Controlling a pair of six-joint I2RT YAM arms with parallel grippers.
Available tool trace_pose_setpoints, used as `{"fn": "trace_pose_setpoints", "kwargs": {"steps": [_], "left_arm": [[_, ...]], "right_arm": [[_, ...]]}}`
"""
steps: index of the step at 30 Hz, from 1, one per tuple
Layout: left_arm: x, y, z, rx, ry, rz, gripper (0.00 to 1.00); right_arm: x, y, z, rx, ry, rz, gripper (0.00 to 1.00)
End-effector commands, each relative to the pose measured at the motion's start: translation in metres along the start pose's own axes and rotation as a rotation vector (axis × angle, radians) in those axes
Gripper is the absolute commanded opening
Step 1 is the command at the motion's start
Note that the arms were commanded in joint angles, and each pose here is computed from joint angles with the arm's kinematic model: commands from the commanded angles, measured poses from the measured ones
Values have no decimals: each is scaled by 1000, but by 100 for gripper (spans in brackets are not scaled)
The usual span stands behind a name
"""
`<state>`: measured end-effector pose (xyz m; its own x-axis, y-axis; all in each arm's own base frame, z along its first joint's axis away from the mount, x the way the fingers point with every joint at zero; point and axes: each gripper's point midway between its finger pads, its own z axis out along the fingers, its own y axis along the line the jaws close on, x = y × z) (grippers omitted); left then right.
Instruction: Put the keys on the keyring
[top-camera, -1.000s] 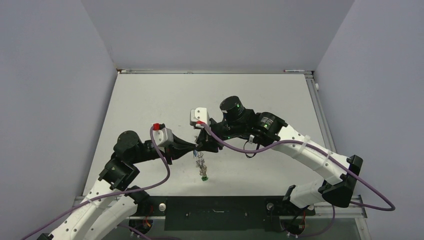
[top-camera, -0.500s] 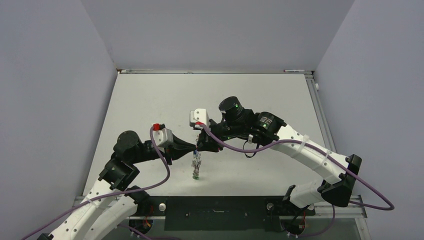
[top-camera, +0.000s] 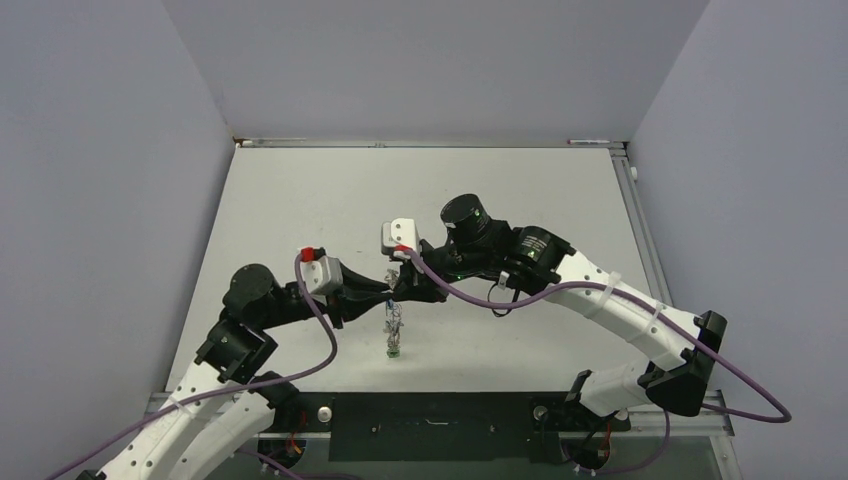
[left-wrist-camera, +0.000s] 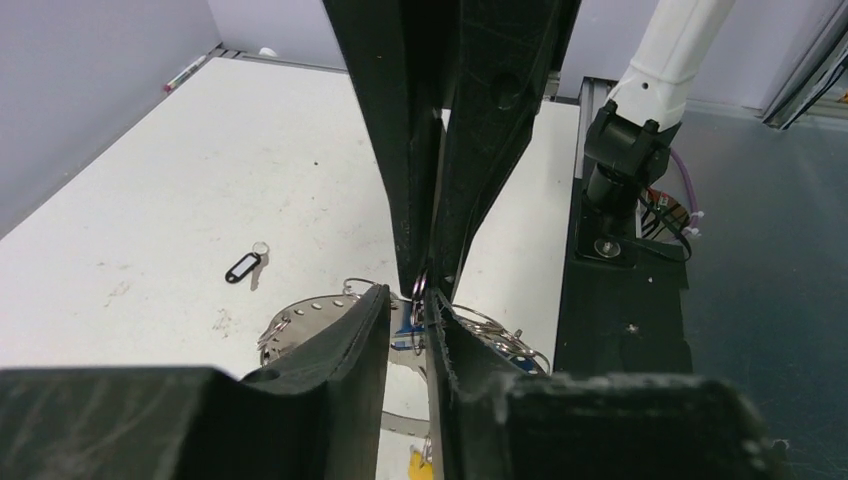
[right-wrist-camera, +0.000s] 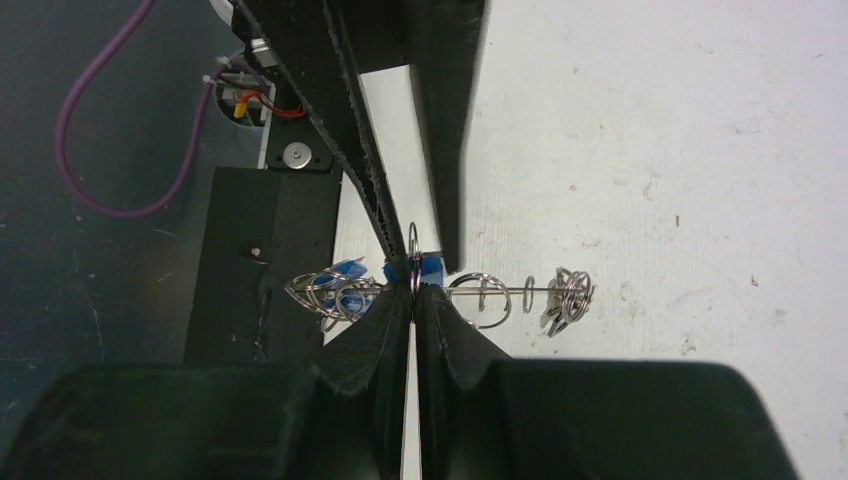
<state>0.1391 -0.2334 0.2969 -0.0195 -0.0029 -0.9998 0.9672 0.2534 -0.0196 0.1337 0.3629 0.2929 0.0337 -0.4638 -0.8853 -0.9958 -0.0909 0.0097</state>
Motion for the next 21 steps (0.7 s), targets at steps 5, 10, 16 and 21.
{"fn": "trace_pose_setpoints", "kwargs": {"steps": [5, 10, 16, 21], "left_arm": [[-61, 0, -14, -76, -243, 104, 46], [-69, -8, -17, -54, -263, 97, 36], [-64, -9, -15, -40, -249, 88, 33], [-65, -8, -13, -38, -251, 86, 29]], "right_arm": [[-56, -3, -24, 105, -262, -111, 5], [-65, -3, -35, 143, -312, -115, 5], [-78, 3, -48, 151, -368, -133, 5], [-82, 9, -53, 137, -385, -142, 5]]}}
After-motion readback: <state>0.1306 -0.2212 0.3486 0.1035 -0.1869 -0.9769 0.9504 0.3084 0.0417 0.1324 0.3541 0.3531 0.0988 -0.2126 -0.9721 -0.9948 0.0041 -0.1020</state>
